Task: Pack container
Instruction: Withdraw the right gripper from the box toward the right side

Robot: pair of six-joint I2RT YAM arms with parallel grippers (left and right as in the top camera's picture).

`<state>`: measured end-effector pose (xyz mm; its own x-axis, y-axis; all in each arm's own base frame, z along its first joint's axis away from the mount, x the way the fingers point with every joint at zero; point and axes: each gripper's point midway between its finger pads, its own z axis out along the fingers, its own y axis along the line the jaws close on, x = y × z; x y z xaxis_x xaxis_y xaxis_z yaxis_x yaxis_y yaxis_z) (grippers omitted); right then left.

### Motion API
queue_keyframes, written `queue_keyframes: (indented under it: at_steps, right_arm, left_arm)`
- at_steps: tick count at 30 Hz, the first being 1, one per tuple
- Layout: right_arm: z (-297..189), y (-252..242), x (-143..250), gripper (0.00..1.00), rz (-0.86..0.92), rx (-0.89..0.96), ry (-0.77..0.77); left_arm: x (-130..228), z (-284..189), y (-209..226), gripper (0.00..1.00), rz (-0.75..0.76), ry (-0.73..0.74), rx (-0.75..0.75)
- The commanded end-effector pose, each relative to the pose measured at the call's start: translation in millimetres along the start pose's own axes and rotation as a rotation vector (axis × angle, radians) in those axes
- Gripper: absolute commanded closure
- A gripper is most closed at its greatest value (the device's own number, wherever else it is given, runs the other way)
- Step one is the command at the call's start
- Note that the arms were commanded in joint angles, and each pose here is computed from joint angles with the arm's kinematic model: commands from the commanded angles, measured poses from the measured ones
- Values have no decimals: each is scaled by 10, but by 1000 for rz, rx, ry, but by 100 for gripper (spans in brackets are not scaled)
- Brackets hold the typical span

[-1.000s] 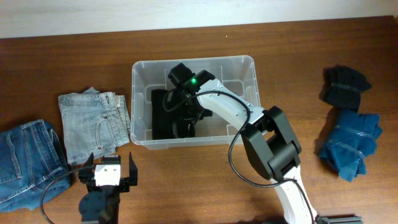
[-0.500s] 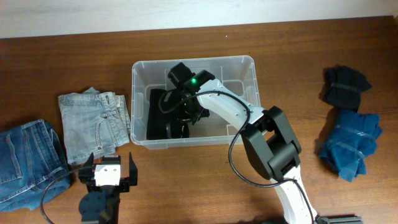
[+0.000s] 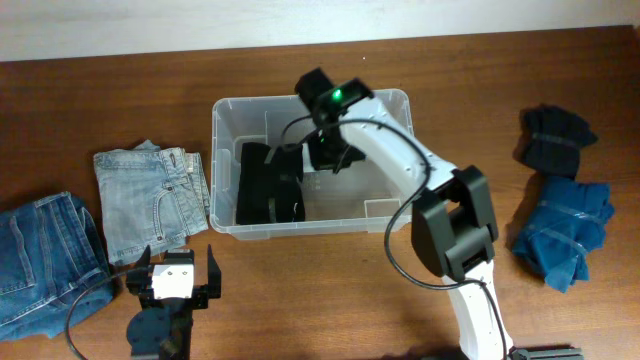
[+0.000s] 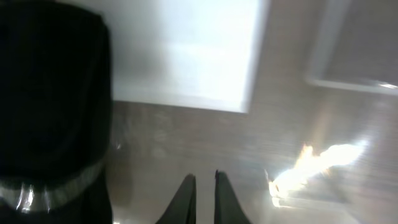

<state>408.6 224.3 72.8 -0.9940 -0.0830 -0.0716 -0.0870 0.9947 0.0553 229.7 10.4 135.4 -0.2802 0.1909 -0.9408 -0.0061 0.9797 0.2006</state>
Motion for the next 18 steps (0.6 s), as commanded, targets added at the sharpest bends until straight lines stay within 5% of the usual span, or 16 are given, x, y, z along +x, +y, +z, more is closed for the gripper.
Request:
queue_keyframes:
  at_steps: [1,9,18]
  right_arm:
    - [-794,-169,-210,96,25,-13,-145]
    - [-1663,-1023,-119,96,162,53,-226]
    - [-2103,-2610,373,96,551,129,-197]
  left_arm:
    - [8,4,-7,1,15,-2,5]
    - [8,4,-7,1,15,-2,5]
    - [7,4,-7,1,15,-2,5]
